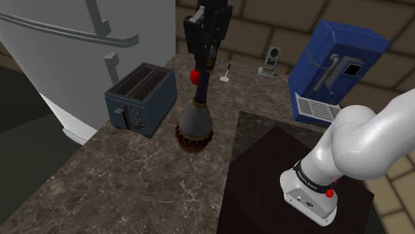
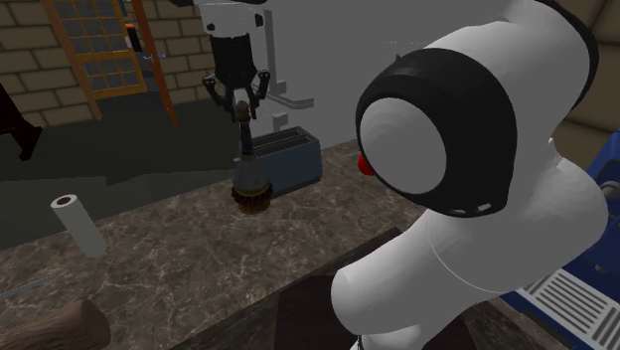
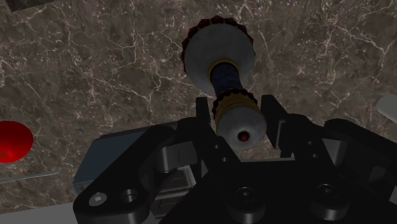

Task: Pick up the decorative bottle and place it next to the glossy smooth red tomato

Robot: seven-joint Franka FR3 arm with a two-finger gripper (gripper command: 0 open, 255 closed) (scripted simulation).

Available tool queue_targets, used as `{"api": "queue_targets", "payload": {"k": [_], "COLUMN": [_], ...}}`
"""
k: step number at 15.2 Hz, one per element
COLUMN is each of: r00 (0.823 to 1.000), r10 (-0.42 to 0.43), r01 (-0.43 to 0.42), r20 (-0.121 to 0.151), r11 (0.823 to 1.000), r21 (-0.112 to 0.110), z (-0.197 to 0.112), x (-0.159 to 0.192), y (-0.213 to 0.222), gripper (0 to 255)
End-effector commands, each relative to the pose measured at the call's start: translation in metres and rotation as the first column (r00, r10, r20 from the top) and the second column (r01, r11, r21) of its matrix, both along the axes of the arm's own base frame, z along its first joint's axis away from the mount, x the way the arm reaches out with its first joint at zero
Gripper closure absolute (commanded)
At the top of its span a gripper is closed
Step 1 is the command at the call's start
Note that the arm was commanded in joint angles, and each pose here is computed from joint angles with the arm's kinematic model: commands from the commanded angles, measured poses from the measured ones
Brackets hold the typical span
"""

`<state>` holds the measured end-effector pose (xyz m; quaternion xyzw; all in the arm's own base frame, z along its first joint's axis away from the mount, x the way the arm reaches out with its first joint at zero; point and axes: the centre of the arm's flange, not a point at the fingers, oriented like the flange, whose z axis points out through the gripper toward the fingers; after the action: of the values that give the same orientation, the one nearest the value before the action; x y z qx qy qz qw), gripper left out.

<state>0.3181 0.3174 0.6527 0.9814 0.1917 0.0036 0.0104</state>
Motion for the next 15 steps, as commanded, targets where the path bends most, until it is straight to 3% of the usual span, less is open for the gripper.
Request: {"api": "queue_targets", "payload": {"k": [1, 15], "r00": [1.000, 1.000], "r10": [0.000, 0.000], "r01": [0.000, 0.000], "r20": [0.001, 0.001], "r11": [1.000, 1.000], "r21": [0.000, 0.000], "z": [0.012, 0.086], "x": [0.000, 0.000], "y": [0.000, 0.000], "gripper": [255, 255]}}
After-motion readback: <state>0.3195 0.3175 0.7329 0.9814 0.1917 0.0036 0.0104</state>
